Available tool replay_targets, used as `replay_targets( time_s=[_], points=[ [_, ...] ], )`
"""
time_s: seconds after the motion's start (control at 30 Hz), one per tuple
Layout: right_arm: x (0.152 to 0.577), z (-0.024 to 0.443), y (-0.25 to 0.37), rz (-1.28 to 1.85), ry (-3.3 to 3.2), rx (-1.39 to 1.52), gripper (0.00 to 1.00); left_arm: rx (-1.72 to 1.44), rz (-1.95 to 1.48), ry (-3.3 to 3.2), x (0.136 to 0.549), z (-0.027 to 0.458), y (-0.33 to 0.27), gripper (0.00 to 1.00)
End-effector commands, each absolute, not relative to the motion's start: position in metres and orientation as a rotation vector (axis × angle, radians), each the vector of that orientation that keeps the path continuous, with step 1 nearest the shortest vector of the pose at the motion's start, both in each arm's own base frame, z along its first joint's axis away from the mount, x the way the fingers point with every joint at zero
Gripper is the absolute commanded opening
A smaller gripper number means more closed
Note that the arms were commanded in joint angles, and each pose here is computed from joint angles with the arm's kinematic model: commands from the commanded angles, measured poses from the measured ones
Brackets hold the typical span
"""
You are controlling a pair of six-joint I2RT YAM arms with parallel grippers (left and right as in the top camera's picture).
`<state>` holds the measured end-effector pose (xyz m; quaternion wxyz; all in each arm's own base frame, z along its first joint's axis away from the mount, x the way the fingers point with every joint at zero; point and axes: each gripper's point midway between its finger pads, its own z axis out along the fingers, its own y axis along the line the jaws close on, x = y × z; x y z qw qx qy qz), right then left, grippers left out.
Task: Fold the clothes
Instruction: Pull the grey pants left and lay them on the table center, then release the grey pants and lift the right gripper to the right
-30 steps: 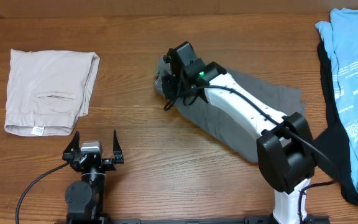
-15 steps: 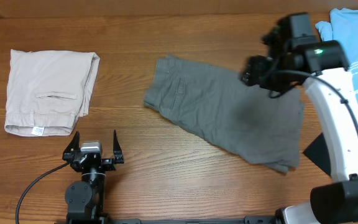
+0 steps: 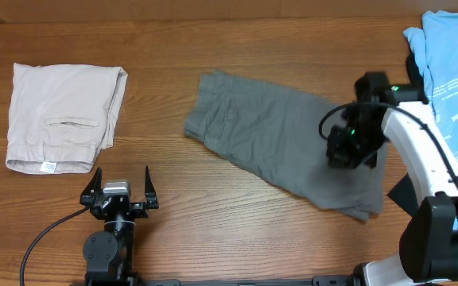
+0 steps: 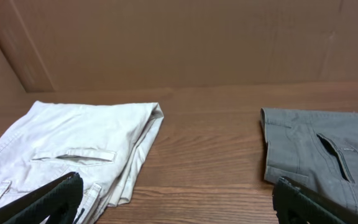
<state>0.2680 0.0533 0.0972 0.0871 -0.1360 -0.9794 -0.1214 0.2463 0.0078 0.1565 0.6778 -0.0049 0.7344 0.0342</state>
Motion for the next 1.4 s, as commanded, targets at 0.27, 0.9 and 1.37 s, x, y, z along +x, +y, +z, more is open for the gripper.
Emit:
replay_targets(
  time_s=[0.27, 0.9, 1.37],
  points=[
    [0.219, 0.04, 0.024, -0.184, -2.704, -0.794, 0.04, 0.006, 0.096, 1.641, 0.246, 0.158, 0.008, 1.0],
    [0.236, -0.007, -0.029, 0.072, -2.807, -1.163, 0.04, 0.006, 0.096, 1.641, 0.246, 0.158, 0.008, 1.0],
    [0.317, 0.004, -0.038, -0.063, -3.103, -1.244, 0.06, 0.006, 0.096, 1.641, 0.246, 0.158, 0.008, 1.0]
  ],
)
